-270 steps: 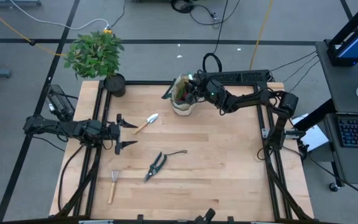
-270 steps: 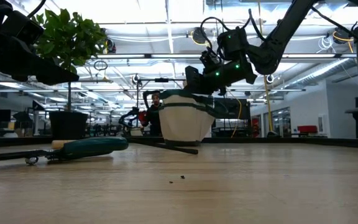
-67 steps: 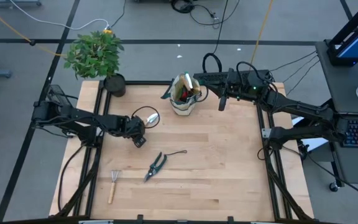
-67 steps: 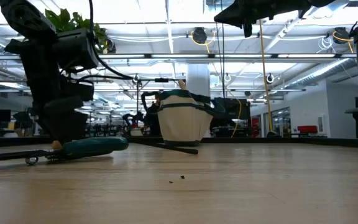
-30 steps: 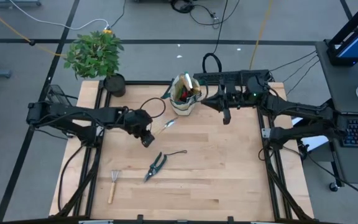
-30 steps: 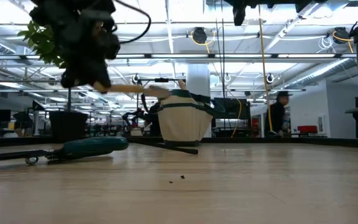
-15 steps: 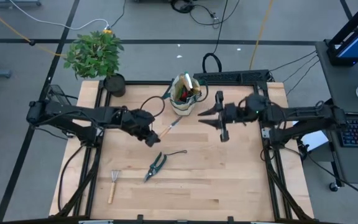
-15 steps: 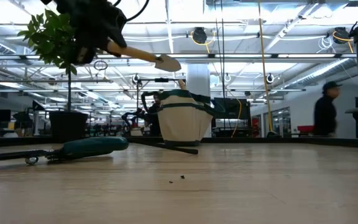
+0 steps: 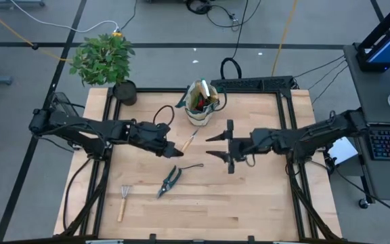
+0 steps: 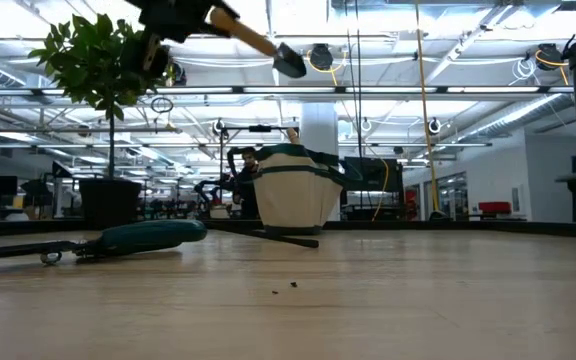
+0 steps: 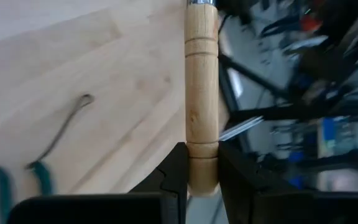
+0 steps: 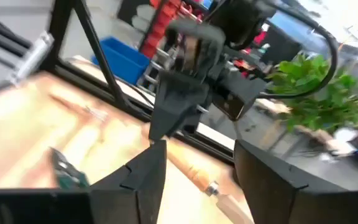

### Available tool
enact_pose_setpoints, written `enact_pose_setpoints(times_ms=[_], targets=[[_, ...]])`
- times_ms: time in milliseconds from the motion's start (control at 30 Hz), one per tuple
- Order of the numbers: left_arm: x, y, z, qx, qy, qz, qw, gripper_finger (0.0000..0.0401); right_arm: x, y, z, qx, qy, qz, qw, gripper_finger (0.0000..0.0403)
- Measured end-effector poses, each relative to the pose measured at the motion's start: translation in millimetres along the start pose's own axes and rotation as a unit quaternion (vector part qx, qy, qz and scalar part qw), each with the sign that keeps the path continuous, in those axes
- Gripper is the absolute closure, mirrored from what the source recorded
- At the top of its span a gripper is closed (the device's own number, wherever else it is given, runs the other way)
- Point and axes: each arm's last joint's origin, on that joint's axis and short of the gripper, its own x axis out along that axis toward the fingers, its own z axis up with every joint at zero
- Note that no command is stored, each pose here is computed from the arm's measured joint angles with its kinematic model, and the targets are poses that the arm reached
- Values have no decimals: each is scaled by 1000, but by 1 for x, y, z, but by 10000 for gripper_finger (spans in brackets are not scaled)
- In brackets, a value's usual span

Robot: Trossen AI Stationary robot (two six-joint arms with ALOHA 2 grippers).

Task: Pick & Place Garden tools in Gardening bag
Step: Put the brown trowel into the brown gardening bag

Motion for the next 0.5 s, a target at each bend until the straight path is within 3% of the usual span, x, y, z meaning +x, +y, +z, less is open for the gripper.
enact_pose_setpoints(times_ms=[233, 500], targets=[[0, -7, 2, -51, -21, -31, 998, 337, 15, 15, -8, -88, 41, -45, 994, 211], [4, -16, 6, -96, -43, -83, 991, 337, 29, 28, -20, -173, 104, -110, 973, 211]])
